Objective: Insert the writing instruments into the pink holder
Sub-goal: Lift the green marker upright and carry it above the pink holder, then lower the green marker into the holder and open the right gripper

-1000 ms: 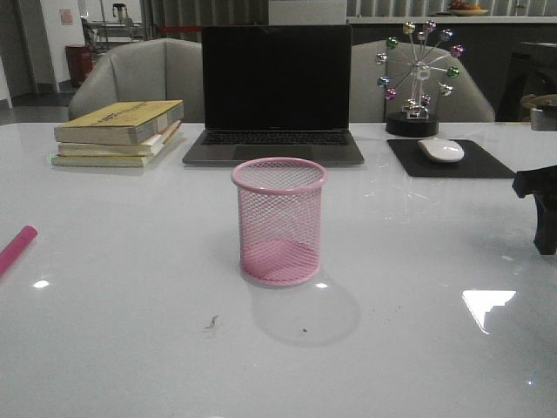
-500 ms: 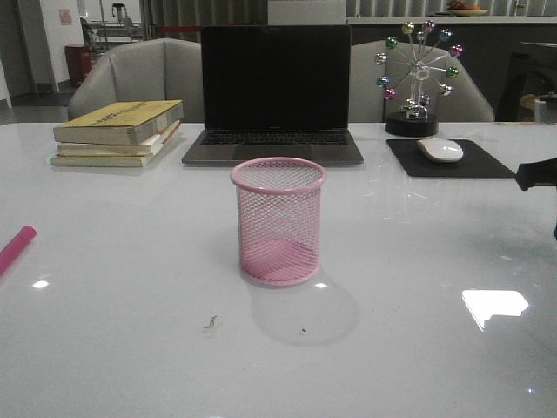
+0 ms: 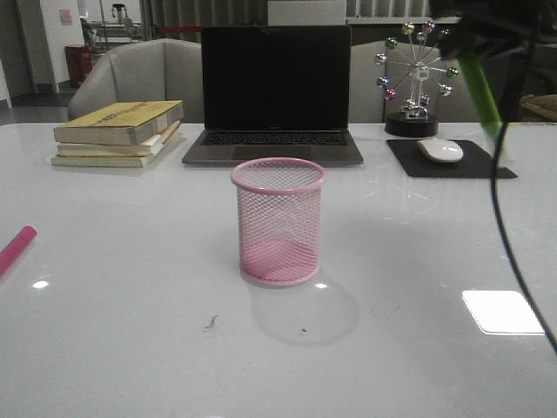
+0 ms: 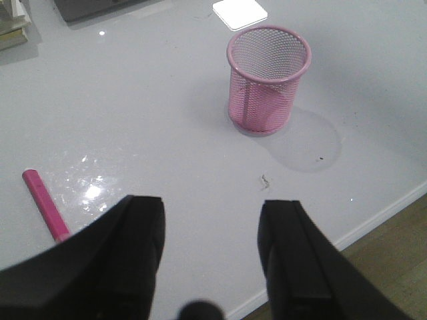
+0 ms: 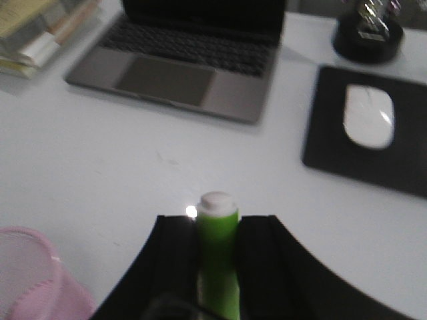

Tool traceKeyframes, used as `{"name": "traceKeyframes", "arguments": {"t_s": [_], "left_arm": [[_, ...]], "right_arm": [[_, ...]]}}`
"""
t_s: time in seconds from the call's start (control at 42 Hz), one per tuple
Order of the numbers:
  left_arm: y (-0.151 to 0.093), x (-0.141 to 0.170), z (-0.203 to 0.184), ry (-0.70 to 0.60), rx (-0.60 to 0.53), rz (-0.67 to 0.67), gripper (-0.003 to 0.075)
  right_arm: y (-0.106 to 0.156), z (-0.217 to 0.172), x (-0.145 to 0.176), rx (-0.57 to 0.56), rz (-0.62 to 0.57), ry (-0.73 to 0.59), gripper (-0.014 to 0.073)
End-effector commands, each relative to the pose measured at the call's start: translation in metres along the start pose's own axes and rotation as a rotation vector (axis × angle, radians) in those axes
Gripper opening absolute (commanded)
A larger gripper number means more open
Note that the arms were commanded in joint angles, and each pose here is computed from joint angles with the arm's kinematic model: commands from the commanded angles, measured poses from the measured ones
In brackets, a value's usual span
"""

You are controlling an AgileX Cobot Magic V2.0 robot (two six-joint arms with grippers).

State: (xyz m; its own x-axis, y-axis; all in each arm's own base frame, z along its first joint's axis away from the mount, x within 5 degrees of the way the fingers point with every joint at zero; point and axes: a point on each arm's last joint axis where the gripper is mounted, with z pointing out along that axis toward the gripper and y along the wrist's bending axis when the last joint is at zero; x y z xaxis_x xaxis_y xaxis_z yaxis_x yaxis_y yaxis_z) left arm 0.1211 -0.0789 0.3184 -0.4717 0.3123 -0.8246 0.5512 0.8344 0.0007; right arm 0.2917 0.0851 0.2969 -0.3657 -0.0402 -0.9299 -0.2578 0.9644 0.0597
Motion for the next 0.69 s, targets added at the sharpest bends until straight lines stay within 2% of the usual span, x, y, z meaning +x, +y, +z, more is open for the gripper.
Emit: {"name": "traceKeyframes", "arguments": {"t_s": [0.0,0.167,0.357,0.476,0.667], "left_arm": [[-0.001,-0.014,-0.005,-0.101,0.005,0.001,0.0382],[-0.001,-0.014,-0.005,-0.101,0.005,0.001,0.0382],[-0.001,-0.014,-0.005,-0.101,0.005,0.001,0.0382],[-0.001,-0.014,-0.005,-0.101,0.005,0.001,0.0382],[-0.001,-0.014,-0.005,-0.101,0.005,0.001,0.0382]], "right_arm": [[0.026,-0.018,-0.030,-0.099,-0.028,-0.256,0.0150],[0.070,-0.018,-0.035,-0.256,-0.042,-0.425,0.0150],[0.092,0.003,-0.026,-0.329,-0.030,-0.565,0.0150],[0.097,0.021,-0.013,-0.349,-0.046,-0.578,0.0150],[0.106,0.044,0.013,-0.391,-0.131,-0.500,0.0150]]}}
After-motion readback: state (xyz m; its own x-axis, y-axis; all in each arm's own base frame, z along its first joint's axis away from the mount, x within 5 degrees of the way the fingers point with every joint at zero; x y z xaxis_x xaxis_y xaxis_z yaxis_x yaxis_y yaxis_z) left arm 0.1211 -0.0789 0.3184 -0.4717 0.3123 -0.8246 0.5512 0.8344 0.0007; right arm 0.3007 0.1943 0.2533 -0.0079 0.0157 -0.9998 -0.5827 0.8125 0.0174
